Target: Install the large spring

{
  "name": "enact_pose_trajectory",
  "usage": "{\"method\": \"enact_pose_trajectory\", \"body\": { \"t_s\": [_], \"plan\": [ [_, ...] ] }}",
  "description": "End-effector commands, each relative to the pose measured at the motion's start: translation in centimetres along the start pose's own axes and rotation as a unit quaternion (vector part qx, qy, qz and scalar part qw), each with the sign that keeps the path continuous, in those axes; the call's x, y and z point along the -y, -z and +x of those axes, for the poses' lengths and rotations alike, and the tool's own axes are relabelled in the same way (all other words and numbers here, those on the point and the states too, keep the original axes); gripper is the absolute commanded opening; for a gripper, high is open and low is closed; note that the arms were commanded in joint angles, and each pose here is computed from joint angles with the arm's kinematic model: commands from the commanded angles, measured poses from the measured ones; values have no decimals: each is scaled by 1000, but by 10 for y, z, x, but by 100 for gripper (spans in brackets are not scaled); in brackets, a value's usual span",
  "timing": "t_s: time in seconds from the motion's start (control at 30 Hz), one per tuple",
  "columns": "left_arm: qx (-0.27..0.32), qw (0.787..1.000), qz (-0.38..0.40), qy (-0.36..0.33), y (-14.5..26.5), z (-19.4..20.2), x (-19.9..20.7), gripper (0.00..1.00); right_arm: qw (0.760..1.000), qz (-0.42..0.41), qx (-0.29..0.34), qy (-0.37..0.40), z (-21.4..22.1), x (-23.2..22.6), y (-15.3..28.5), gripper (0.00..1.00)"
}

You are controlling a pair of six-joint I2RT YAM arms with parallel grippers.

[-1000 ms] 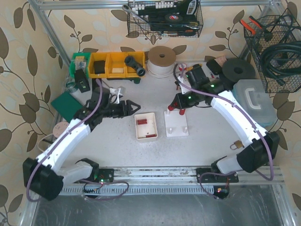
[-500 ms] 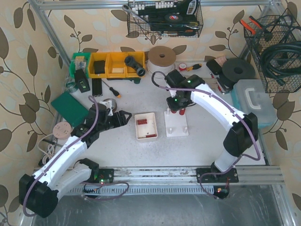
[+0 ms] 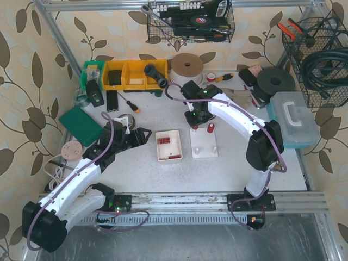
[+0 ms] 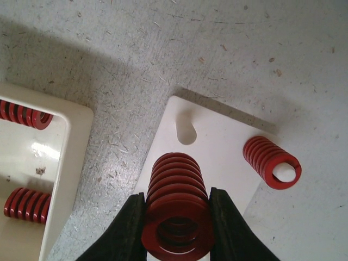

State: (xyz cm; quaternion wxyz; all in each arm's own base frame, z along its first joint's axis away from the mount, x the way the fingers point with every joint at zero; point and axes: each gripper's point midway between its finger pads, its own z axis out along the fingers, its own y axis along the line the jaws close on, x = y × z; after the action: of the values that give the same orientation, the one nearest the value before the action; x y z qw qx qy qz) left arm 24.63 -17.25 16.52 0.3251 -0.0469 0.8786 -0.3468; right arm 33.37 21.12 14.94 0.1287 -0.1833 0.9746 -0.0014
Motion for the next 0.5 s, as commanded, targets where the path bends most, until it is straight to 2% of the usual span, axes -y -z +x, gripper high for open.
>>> {"method": "enact_pose_trajectory", "body": {
  "t_s": [0.0, 0.23, 0.47],
  "plan": [
    [15, 1000, 8, -3, -2, -7, 6, 71, 1000, 5, 11, 3, -13, -2, -3, 0],
    [15, 1000, 3, 0, -4, -6, 2, 71, 1000, 0, -6, 4, -9, -6, -18, 0],
    [14, 1000, 2, 1, -6, -6, 2, 71, 1000, -4, 15, 7, -18, -7, -20, 0]
  ]
}}
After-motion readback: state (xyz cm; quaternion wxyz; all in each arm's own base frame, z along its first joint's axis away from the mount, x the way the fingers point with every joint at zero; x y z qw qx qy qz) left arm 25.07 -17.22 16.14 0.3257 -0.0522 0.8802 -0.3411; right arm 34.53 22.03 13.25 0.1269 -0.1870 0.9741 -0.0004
